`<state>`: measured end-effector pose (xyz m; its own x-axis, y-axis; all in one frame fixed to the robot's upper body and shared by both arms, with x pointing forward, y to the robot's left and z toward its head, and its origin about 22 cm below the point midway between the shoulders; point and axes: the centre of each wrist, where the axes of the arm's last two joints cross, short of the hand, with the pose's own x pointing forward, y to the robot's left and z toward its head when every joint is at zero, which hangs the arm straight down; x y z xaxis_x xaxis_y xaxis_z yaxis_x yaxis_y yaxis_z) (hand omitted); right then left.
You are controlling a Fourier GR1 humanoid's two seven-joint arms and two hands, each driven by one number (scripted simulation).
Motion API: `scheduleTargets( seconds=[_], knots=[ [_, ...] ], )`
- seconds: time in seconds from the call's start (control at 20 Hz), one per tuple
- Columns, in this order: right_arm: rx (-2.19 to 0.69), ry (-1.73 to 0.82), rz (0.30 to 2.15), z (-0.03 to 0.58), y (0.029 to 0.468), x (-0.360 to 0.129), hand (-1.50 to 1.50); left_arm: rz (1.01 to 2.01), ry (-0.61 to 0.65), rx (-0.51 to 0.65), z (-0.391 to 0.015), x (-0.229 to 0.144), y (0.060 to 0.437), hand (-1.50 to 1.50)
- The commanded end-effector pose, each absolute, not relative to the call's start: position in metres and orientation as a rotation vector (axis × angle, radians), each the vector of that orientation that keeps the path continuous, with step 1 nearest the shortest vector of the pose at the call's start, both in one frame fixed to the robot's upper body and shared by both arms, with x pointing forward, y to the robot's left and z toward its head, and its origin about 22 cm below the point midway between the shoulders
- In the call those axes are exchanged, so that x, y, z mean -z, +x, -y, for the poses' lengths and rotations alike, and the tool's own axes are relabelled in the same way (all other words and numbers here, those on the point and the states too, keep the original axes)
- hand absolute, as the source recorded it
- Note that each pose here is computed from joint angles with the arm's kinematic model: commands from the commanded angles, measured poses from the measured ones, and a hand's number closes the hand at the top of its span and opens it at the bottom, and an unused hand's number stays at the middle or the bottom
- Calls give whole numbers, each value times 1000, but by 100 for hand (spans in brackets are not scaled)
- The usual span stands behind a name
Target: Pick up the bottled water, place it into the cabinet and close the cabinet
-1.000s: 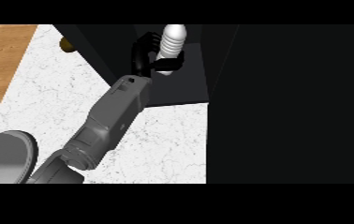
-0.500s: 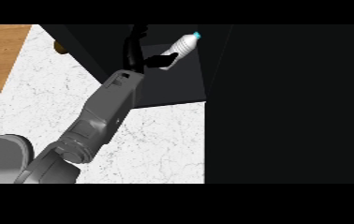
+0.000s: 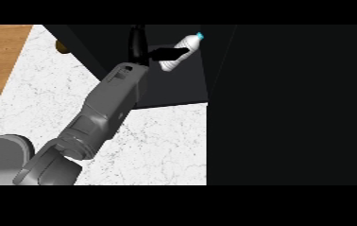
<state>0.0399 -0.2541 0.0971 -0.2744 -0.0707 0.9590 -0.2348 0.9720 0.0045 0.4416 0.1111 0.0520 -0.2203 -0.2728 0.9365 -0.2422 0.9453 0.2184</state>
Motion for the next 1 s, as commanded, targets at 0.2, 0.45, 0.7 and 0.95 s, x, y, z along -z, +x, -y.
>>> scheduleTargets(
  seconds=[0.2,0.45,0.7,0.95],
  knots=[
    [-146,262,1866,254,34,-110,-150,1930,99,-44,-105,-77,449,-150],
    [-113,264,1847,249,35,-118,-150,1945,47,-30,-83,-56,435,-150],
    [-106,266,1847,240,35,-130,-150,1922,-1,-19,-75,-66,434,-150],
    [-97,252,1831,235,35,-126,-150,1895,-74,-37,-83,-29,410,-150]
  ],
)
